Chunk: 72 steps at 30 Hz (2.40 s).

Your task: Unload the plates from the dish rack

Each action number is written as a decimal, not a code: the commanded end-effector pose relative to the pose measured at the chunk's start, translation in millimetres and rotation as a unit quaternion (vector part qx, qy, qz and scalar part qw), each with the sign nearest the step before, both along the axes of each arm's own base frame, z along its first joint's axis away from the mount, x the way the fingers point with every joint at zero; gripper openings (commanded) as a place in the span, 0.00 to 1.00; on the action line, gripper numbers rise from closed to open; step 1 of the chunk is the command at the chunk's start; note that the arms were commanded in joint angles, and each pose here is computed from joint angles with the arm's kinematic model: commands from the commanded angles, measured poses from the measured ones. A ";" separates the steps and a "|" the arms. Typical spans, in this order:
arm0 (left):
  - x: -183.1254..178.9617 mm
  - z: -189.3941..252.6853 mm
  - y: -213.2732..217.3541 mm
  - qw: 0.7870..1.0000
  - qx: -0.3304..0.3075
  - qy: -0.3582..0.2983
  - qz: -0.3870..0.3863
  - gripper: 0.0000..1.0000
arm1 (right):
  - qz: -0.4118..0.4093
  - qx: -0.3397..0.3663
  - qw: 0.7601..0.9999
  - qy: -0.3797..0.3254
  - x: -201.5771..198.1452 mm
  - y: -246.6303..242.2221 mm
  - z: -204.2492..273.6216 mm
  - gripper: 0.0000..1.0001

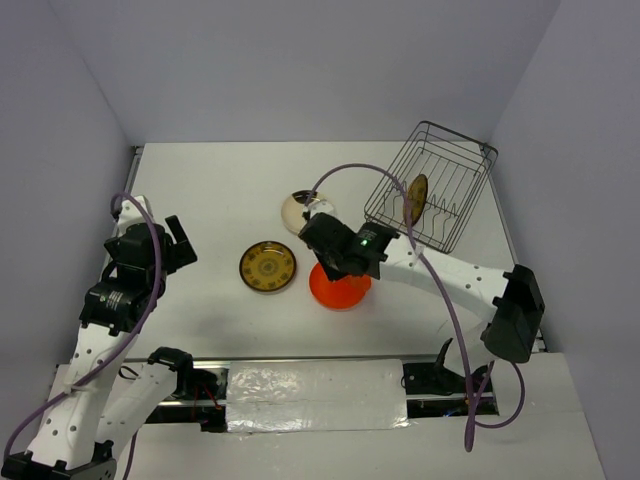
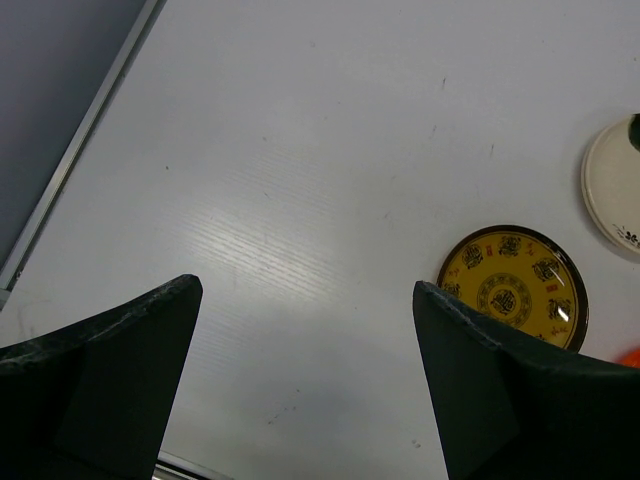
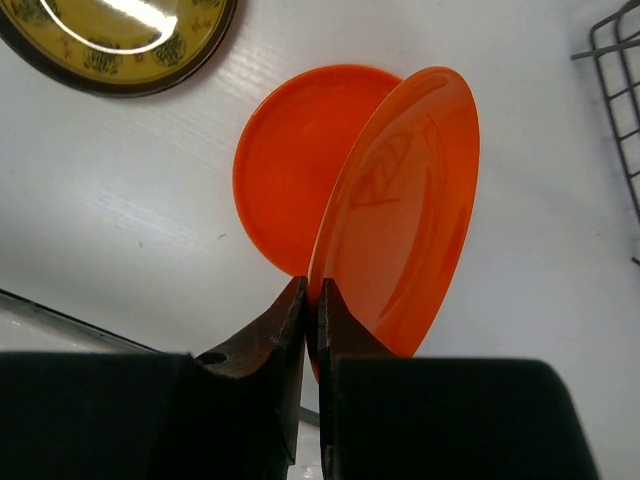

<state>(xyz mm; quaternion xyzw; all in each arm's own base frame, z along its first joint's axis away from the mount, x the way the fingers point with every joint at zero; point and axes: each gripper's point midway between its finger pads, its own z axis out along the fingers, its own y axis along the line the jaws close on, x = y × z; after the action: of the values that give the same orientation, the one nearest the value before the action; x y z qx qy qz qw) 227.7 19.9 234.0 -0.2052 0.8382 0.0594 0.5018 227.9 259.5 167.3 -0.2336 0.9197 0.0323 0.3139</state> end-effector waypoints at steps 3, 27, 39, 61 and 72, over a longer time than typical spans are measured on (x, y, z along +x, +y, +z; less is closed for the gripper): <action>1.6 6.9 2.2 1.000 -0.002 -0.017 0.008 0.99 | -0.011 0.005 1.000 -0.010 6.6 22.3 -24.6 0.01; 5.8 1.8 -3.1 1.000 -0.003 -0.006 -0.006 1.00 | -0.236 0.224 0.933 -0.153 89.3 -84.4 77.4 0.84; 9.4 -2.6 -7.9 1.000 -0.002 0.005 -0.017 1.00 | -0.371 0.143 0.909 -0.127 208.6 -205.0 38.4 0.61; 14.6 2.9 -11.6 0.999 0.002 0.015 -0.029 0.99 | -0.267 0.235 0.912 -0.205 215.4 -166.1 154.1 0.00; 14.5 151.6 -115.4 0.940 -0.280 -0.075 -0.178 0.99 | 0.246 -0.110 0.936 -0.226 49.1 24.2 110.5 0.00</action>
<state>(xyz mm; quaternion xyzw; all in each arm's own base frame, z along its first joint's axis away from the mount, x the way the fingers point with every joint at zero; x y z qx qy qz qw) 259.1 -55.5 357.3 -0.1936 0.8164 -0.1579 0.5207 312.7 293.3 352.6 -0.3093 0.7652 0.1485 0.5448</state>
